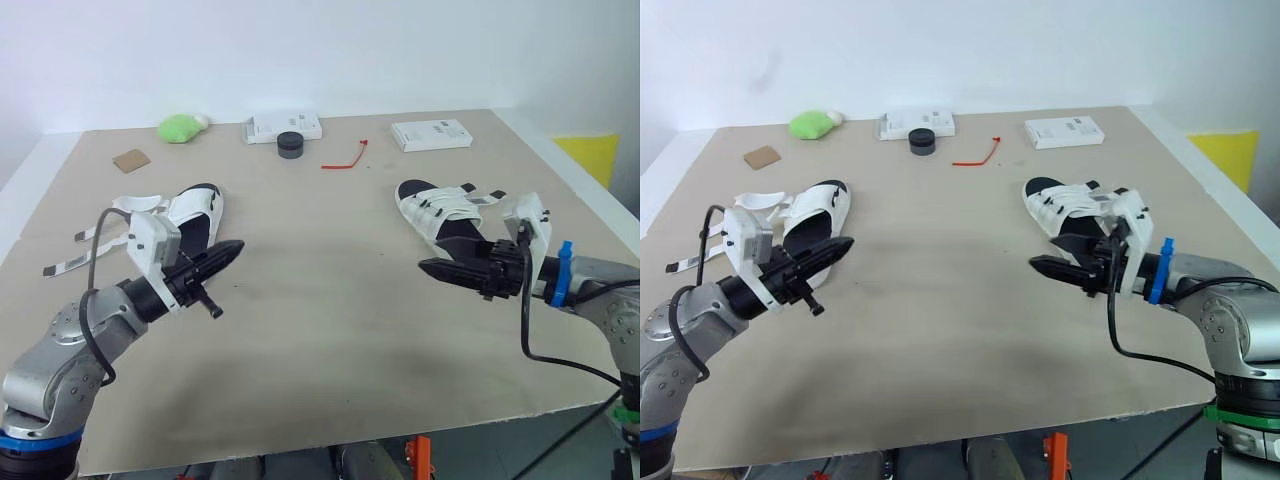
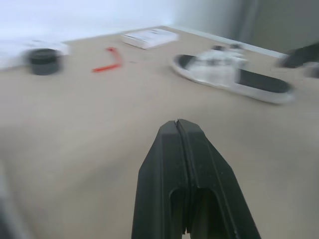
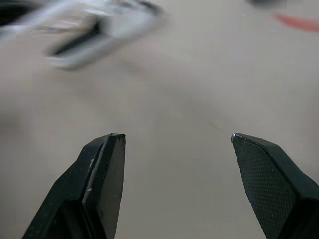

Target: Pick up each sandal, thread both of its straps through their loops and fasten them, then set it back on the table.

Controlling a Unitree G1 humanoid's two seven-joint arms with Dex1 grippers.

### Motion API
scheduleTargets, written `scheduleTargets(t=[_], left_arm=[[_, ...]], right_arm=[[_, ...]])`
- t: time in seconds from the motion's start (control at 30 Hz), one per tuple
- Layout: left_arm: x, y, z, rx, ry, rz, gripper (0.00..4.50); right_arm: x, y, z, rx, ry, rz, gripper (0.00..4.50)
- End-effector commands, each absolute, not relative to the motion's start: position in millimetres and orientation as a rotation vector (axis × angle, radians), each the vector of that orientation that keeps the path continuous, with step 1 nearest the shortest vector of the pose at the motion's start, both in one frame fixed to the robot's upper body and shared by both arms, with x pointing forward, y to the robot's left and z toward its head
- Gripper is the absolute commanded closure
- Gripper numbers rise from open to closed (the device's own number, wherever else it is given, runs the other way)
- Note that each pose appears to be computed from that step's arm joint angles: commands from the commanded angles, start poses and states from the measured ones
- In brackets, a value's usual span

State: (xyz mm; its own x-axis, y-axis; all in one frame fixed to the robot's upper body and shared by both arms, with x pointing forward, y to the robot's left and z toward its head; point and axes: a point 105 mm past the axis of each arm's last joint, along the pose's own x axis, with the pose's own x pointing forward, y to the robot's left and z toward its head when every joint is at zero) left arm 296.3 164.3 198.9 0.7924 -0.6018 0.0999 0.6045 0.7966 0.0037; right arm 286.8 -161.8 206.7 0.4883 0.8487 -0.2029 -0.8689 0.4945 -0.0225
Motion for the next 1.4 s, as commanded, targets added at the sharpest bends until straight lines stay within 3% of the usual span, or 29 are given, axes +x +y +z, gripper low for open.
scheduleTargets(t=[0.03, 0.27, 0.37, 0.63, 1.03, 1.4], left_arm=[[311, 174, 190, -0.004, -0.052, -0.501, 4.5], [298, 164, 164, -0.036, 0.071, -0.5, 4.5], [286, 157, 164, -0.051, 0.089, -0.573, 3.78], [314, 184, 178, -0.029, 0.02, -0.336, 0.03], [339, 192, 165, -0.036, 0.091, -0.214, 0.03], [371, 178, 143, -0.039, 0.185, -0.197, 0.03]], right_arm=[[271, -116, 201, -0.161, 0.141, 1.2, 0.82], [276, -108, 184, -0.14, 0.175, 1.187, 0.82], [281, -116, 188, -0.12, 0.167, 1.161, 0.75], [287, -117, 202, -0.094, 0.094, 1.131, 0.75], [287, -106, 233, -0.035, -0.102, 1.108, 0.75], [288, -108, 221, -0.071, -0.066, 1.06, 0.75]])
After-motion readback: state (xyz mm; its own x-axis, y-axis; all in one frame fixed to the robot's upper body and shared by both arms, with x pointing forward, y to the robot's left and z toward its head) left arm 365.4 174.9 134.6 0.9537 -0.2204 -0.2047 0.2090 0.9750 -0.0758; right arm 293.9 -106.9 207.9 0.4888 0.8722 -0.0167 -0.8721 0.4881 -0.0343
